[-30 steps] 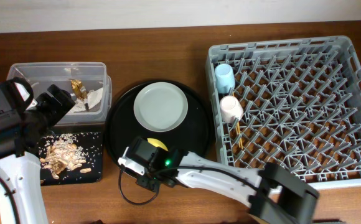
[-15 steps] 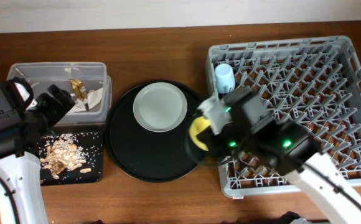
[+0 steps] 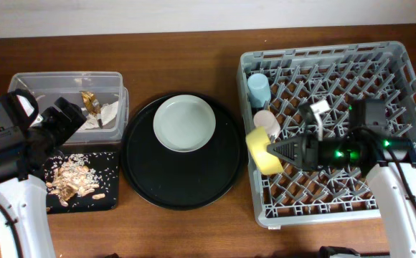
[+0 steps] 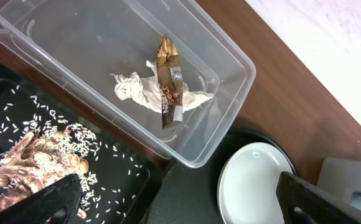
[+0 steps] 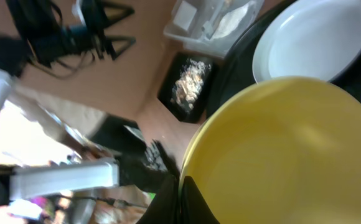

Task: Sort waste into correct bins and load items into the dishwasher rack
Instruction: 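Carry the yellow bowl into the rack and release it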

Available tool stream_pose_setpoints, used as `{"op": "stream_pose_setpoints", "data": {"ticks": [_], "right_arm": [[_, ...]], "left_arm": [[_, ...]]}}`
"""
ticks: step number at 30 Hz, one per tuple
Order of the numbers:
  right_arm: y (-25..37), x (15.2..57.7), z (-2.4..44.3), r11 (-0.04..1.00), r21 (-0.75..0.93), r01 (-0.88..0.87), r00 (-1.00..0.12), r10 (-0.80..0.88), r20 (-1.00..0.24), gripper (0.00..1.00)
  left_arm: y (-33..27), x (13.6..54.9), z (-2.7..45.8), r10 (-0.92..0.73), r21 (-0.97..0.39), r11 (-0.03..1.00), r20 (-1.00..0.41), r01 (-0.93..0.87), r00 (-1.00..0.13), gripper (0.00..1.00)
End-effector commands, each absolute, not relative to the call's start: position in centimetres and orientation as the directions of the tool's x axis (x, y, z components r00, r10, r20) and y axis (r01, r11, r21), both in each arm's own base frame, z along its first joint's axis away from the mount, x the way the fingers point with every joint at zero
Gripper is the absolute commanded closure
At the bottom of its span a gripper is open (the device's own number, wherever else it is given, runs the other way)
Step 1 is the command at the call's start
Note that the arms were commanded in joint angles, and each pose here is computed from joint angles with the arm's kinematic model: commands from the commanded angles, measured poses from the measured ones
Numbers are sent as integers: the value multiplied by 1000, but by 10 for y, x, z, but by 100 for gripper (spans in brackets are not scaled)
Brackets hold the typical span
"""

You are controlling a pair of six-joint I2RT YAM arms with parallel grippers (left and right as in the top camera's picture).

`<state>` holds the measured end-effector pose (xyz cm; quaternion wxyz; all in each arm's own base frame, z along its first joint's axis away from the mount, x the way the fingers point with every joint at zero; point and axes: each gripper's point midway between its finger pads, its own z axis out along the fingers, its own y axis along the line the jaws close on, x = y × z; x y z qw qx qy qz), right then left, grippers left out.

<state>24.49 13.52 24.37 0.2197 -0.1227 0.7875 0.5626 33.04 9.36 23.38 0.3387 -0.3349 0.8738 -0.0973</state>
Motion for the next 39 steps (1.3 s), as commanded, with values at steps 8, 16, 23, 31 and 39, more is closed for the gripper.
{"op": "stream_pose_setpoints", "data": {"ticks": [8, 16, 23, 31, 39], "right_arm": [[108, 236, 191, 112, 946, -304, -906, 271, -324, 96], [85, 244, 155, 265, 941, -213, -903, 314, -293, 80], [82, 244, 145, 325, 926, -191, -908, 300, -292, 57], [67, 247, 132, 502, 857, -114, -928, 253, -272, 54], [35, 262, 152, 714, 697, -74, -933, 197, -301, 53]], "left_arm": [[95, 331, 239, -657, -409, 752, -531, -517, -535, 1], [95, 331, 239, -657, -409, 752, -531, -517, -535, 1], [95, 331, 239, -657, -409, 752, -531, -517, -535, 1], [95, 331, 239, -657, -409, 752, -531, -517, -535, 1], [95, 331, 239, -657, -409, 752, -531, -517, -535, 1]]}}
